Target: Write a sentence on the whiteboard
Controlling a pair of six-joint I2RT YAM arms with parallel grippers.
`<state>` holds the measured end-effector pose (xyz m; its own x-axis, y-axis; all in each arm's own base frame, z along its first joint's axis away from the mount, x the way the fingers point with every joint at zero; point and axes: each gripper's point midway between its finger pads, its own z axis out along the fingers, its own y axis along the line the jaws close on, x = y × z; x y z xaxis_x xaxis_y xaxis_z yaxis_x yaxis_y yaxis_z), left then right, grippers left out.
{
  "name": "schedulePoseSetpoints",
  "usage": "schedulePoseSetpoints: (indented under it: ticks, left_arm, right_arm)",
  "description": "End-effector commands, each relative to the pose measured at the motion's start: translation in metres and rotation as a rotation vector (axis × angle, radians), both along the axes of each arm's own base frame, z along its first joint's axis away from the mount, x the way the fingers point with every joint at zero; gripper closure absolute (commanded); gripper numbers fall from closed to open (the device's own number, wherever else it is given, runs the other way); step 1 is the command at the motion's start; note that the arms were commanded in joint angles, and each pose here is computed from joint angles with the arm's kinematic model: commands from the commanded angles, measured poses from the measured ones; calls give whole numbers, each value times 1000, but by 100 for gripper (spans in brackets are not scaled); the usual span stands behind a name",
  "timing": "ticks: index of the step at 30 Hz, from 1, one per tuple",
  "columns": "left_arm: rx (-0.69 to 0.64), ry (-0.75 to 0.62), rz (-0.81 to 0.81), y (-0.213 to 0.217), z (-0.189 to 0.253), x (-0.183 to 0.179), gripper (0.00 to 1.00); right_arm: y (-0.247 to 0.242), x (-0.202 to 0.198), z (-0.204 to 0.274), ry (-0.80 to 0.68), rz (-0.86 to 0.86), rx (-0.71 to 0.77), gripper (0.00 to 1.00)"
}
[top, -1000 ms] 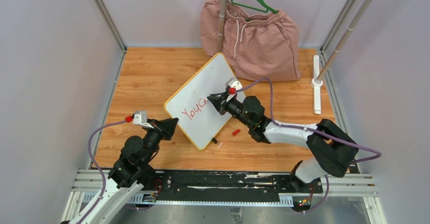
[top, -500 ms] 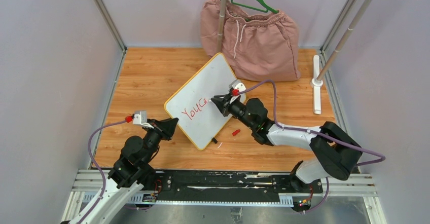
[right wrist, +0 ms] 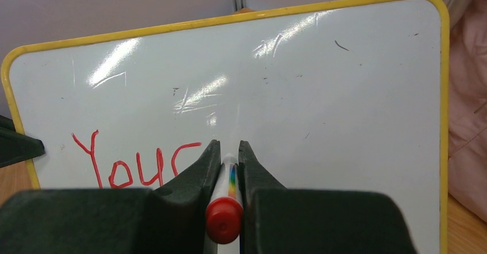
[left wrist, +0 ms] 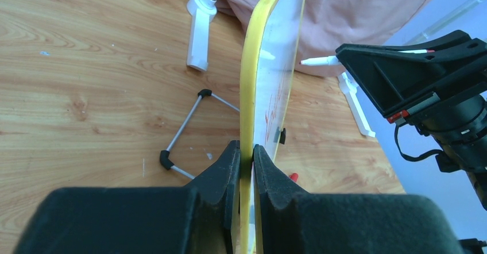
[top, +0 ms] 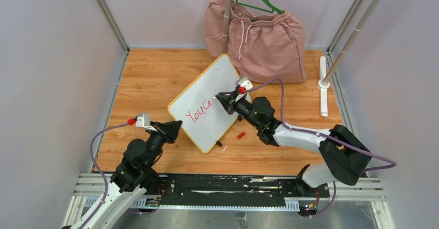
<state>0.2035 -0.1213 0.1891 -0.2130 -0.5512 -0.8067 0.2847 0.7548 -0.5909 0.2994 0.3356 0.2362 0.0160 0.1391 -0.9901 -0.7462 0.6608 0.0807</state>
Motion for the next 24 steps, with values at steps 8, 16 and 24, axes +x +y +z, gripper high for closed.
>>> schedulePoseSetpoints:
  ticks: [8, 16, 24]
  left_arm:
    - [40, -3, 35, 8, -2, 2, 100]
    - [41, -6, 35, 8, -1, 2, 100]
    - [41, -7, 37, 8, -1, 2, 100]
  right_arm:
    - [8, 8, 10, -12, 18, 30, 100]
    - [12, 8, 3, 7, 27, 32, 100]
    - [8, 3, -14, 41, 27, 19, 100]
